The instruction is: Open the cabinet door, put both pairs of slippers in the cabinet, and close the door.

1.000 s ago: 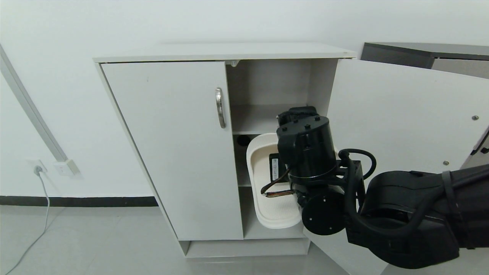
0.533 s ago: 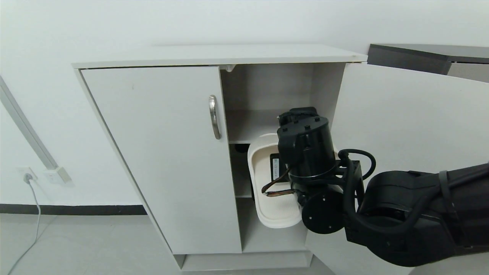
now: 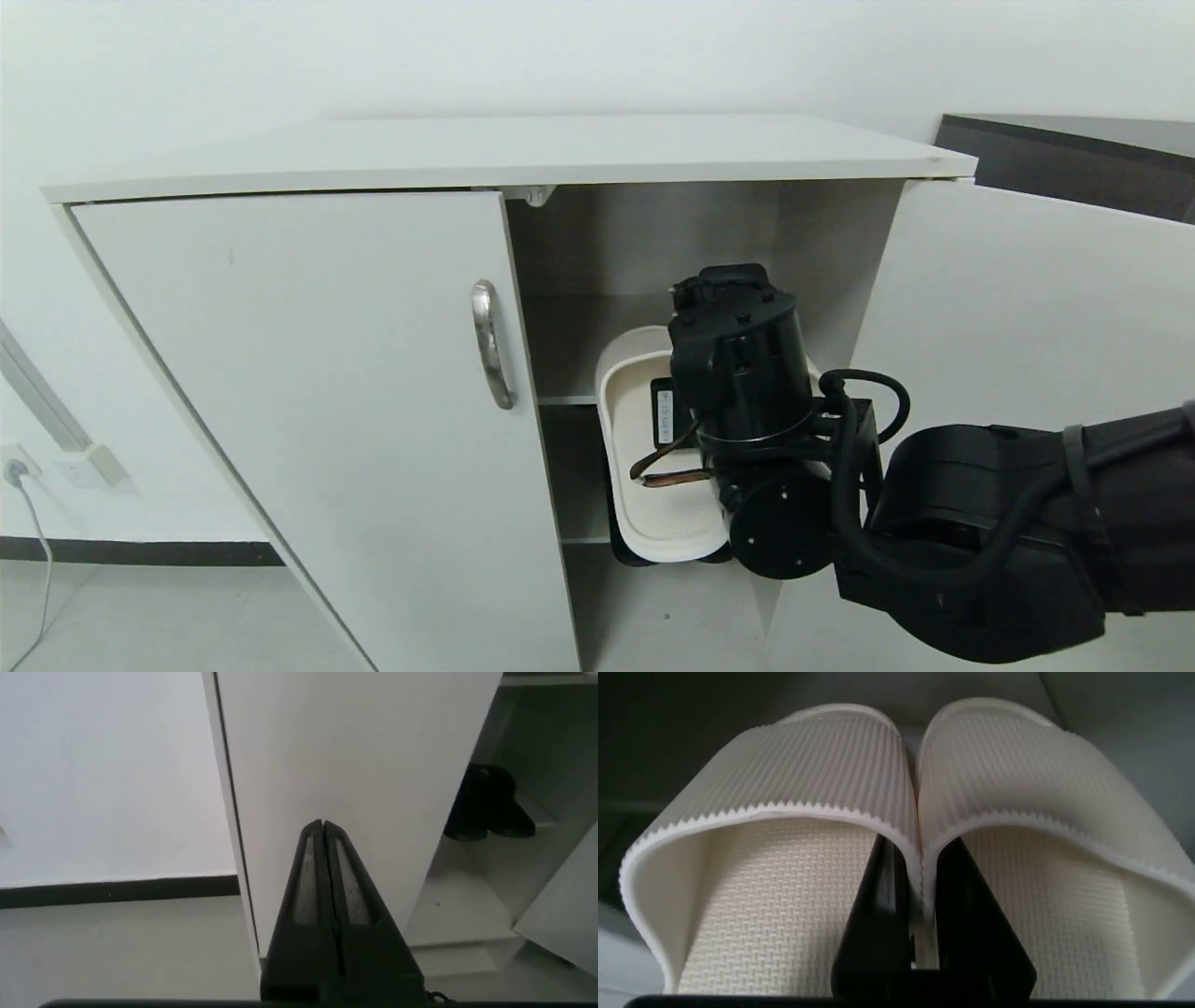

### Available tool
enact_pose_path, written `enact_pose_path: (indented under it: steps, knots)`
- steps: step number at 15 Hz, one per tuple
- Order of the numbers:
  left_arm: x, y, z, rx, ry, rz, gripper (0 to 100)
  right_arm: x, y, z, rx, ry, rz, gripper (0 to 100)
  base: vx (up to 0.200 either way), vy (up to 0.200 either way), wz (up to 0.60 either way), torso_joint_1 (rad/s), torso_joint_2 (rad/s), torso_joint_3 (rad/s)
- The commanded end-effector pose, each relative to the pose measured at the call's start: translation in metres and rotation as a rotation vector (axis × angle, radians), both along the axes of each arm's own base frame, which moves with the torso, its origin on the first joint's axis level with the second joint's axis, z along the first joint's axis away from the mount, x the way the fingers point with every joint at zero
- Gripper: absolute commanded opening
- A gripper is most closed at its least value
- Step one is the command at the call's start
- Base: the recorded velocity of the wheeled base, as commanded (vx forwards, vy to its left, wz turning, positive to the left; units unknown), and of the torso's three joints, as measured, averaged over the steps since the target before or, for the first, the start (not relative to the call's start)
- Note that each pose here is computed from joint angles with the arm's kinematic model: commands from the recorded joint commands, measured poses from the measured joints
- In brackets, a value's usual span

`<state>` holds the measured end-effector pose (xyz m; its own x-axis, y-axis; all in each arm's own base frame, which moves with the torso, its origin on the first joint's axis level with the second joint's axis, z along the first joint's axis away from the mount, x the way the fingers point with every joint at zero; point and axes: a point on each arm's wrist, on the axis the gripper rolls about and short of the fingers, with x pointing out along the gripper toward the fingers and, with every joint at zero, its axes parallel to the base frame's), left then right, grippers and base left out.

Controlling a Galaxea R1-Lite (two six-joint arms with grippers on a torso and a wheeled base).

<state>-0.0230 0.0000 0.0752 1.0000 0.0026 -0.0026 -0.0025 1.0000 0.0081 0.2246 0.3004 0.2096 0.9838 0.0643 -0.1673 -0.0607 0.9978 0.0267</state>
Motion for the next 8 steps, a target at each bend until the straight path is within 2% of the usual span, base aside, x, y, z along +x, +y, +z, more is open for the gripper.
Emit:
enact_pose_path:
  steps: [1,8]
  knots:
    - [0.0,0.0,0.0,0.0,0.002,-0.001,0,0.003,0.003,-0.006,0.002,0.0,0.004,0,0.0,0.0,0.0,0.0,0.0,0.0]
    - [0.0,0.0,0.0,0.0,0.001,-0.001,0,0.014,0.0,-0.004,0.029,-0.003,0.03,0,0.0,0.0,0.0,0.0,0.0,0.0]
